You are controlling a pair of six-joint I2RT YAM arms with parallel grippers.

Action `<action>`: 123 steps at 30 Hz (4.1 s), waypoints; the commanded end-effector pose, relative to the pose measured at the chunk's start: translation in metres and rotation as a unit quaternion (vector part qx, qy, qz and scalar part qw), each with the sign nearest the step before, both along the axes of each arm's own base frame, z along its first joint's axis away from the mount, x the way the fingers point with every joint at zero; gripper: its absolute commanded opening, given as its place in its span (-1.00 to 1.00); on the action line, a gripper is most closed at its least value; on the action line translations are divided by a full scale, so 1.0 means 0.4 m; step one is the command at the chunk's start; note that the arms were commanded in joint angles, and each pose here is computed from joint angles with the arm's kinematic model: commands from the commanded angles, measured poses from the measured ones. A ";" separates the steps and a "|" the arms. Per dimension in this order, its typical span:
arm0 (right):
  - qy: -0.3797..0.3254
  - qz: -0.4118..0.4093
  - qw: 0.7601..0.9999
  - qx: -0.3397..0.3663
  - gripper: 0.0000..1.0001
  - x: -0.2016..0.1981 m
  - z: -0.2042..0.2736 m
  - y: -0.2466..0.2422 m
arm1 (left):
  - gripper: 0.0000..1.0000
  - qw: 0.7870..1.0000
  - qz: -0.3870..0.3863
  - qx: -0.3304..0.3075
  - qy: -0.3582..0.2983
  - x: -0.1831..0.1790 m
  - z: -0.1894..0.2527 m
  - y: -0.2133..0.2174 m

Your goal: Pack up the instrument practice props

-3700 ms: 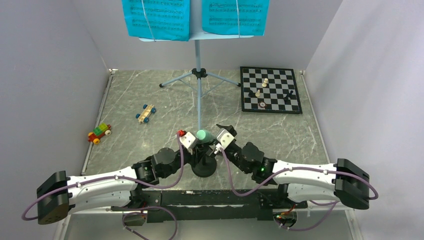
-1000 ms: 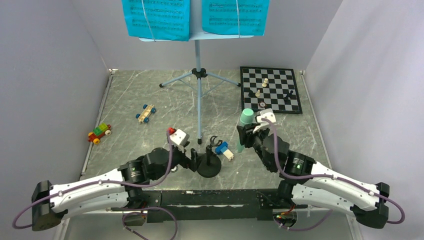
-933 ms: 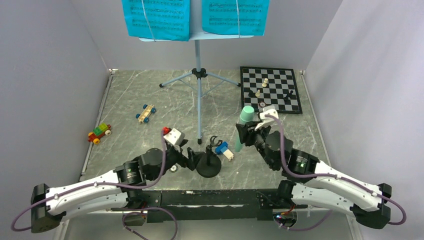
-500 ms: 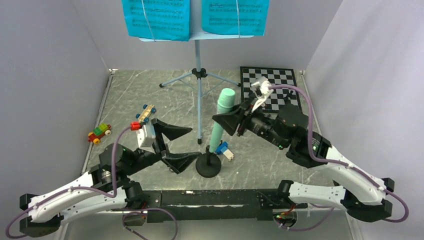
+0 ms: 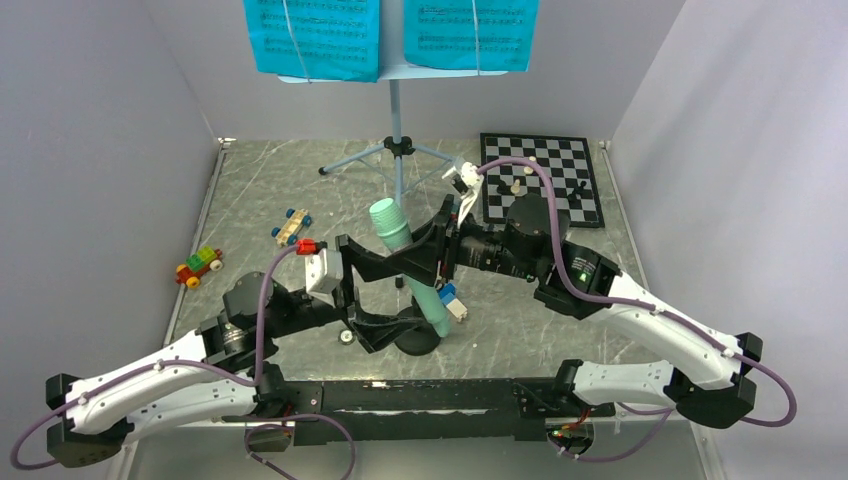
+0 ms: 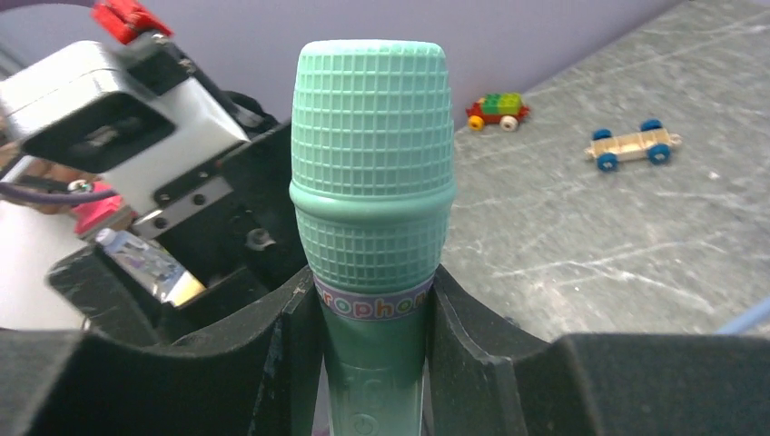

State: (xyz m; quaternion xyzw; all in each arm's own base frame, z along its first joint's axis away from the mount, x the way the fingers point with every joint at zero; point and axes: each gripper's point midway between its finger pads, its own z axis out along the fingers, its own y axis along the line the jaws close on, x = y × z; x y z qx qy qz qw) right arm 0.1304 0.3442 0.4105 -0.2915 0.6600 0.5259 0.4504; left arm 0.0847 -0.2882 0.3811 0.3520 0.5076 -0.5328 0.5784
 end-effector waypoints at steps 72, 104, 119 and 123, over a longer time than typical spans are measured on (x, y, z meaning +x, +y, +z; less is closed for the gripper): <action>-0.038 -0.134 0.990 0.032 0.73 -0.005 -0.076 -0.224 | -1.00 0.718 0.552 0.259 0.335 0.421 -0.448 0.583; -0.059 -0.148 0.987 -0.001 0.77 -0.003 -0.140 -0.264 | -0.79 0.447 0.601 0.379 0.544 0.644 -0.862 0.978; -0.053 -0.169 0.984 -0.002 0.78 0.003 -0.143 -0.291 | 0.16 0.453 0.587 0.378 0.554 0.636 -0.884 0.962; -0.050 -0.172 0.984 0.000 0.78 0.002 -0.145 -0.297 | 0.25 0.454 0.597 0.368 0.549 0.639 -0.857 0.963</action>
